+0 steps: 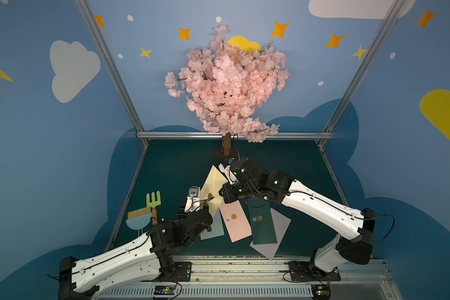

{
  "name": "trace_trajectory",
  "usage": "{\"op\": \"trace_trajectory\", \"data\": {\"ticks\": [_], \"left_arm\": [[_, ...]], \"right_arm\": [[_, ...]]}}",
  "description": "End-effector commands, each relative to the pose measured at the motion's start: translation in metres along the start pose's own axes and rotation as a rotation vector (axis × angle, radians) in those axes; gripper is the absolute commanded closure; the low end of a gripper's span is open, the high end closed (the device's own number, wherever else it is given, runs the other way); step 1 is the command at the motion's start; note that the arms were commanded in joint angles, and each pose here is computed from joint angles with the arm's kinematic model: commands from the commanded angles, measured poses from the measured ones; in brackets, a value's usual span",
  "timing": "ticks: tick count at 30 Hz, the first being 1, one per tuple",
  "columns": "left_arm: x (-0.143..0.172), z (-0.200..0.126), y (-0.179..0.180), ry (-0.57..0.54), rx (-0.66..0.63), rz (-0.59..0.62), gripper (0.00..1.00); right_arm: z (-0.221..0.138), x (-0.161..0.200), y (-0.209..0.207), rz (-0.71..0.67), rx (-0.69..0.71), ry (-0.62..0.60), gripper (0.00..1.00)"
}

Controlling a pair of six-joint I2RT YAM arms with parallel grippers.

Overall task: Open the envelope
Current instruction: Open the envelope flap on the envelope.

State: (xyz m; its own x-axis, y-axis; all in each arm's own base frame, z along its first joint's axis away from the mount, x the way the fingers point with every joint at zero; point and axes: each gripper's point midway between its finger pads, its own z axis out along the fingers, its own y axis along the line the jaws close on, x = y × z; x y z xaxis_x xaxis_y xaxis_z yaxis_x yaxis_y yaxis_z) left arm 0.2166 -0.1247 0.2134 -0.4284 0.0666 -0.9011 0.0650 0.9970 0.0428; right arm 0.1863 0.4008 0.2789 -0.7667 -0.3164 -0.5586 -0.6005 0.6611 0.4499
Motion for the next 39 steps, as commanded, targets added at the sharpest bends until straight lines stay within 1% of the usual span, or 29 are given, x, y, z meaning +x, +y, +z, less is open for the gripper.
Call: {"op": "trace_trajectory", "data": {"ticks": [1, 13, 24, 39], "left_arm": [[-0.018, -0.006, 0.01, -0.052, -0.033, -0.037, 0.34], [-0.018, -0.009, 0.021, -0.058, -0.054, -0.047, 0.34], [-0.018, -0.012, 0.034, -0.064, -0.071, -0.065, 0.34], [-0.019, -0.012, 0.042, -0.064, -0.087, -0.08, 0.34]], "right_arm": [[0.003, 0.017, 0.001, -0.013, 0.007, 0.076, 1.0], [0.008, 0.024, 0.005, -0.024, -0.004, 0.105, 1.0], [0.005, 0.03, 0.009, -0.044, -0.006, 0.119, 1.0], [0.005, 0.039, 0.014, -0.062, -0.008, 0.141, 1.0]]}}
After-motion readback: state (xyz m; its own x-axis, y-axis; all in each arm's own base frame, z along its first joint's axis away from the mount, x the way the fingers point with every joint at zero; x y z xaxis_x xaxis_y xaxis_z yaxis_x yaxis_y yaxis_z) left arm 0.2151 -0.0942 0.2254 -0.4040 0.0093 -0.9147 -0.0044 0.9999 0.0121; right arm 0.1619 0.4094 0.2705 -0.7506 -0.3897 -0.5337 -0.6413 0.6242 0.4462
